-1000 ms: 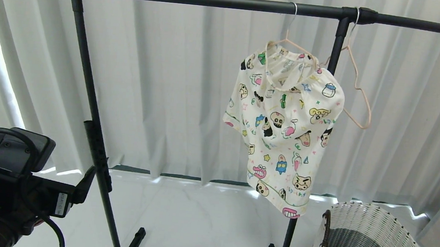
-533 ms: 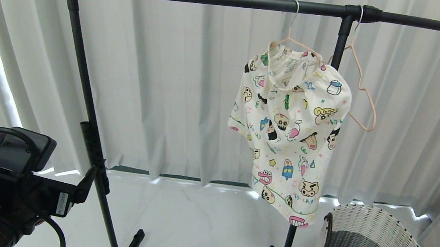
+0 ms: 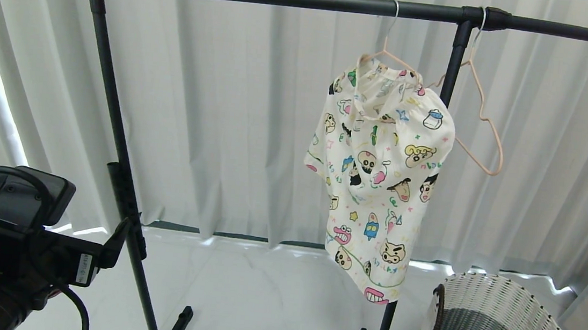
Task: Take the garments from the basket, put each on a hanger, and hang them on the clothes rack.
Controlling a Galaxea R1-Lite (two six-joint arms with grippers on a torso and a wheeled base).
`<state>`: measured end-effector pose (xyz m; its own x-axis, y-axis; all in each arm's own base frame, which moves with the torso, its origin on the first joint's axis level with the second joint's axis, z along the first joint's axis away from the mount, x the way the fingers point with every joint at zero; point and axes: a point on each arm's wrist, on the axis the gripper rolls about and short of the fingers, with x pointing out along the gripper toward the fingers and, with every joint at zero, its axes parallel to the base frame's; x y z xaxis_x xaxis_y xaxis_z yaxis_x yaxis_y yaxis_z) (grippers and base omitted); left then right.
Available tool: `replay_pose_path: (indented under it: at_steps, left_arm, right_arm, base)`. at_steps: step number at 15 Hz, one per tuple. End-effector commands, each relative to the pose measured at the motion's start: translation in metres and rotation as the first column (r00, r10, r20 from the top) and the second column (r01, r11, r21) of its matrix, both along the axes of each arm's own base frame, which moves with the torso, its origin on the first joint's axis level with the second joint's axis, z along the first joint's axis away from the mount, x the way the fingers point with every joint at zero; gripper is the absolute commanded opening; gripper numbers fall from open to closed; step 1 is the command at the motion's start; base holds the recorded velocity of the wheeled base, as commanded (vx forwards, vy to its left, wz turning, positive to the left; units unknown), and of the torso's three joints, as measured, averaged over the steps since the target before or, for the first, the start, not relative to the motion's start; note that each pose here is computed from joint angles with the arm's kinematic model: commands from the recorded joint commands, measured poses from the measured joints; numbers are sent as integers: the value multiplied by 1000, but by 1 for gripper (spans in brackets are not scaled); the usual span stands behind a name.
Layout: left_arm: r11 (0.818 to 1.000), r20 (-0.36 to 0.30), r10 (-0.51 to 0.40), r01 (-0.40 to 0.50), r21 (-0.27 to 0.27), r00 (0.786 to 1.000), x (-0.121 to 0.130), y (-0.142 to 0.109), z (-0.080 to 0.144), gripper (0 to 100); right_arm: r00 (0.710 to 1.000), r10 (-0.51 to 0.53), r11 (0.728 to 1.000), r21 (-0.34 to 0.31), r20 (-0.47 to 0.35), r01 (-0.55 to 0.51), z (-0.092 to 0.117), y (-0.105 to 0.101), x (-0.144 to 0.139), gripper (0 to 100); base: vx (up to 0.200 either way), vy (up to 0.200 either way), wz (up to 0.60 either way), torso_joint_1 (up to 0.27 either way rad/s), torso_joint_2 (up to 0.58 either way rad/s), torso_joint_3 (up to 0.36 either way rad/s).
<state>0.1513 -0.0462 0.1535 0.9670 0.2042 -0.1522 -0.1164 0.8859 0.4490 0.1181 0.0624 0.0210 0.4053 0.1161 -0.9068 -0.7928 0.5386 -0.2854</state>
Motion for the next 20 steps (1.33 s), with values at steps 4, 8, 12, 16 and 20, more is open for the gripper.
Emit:
replay_pose_path:
  at_steps: [4,8,12,16,20]
  left_arm:
    - [1000,-32,-13,13,9,999,6,-3,-5,100]
    - [1000,-32,-19,19,8,999,8,-4,-4,100]
    - [1000,-32,-20,21,8,999,8,-4,-4,100]
    - [1000,-37,-20,21,10,999,8,-4,-6,100]
    - [1000,-40,-22,22,11,999,7,-4,-7,100]
  right_arm:
    - [992,-108,993,-51,-65,105,-14,-8,16,100]
    - [989,-145,989,-42,-12,144,-21,-7,32,100]
    - [988,-156,986,-59,10,156,-22,-7,34,0]
    - [978,-163,986,-10,130,165,-3,-7,34,0]
    - [956,-189,982,48,223,183,50,-4,49,0]
  base:
    - [0,0,0,0,0,0]
    - [0,0,0,0,0,0]
    - [0,0,0,0,0,0]
    - [0,0,0,0,0,0]
    - [0,0,0,0,0,0]
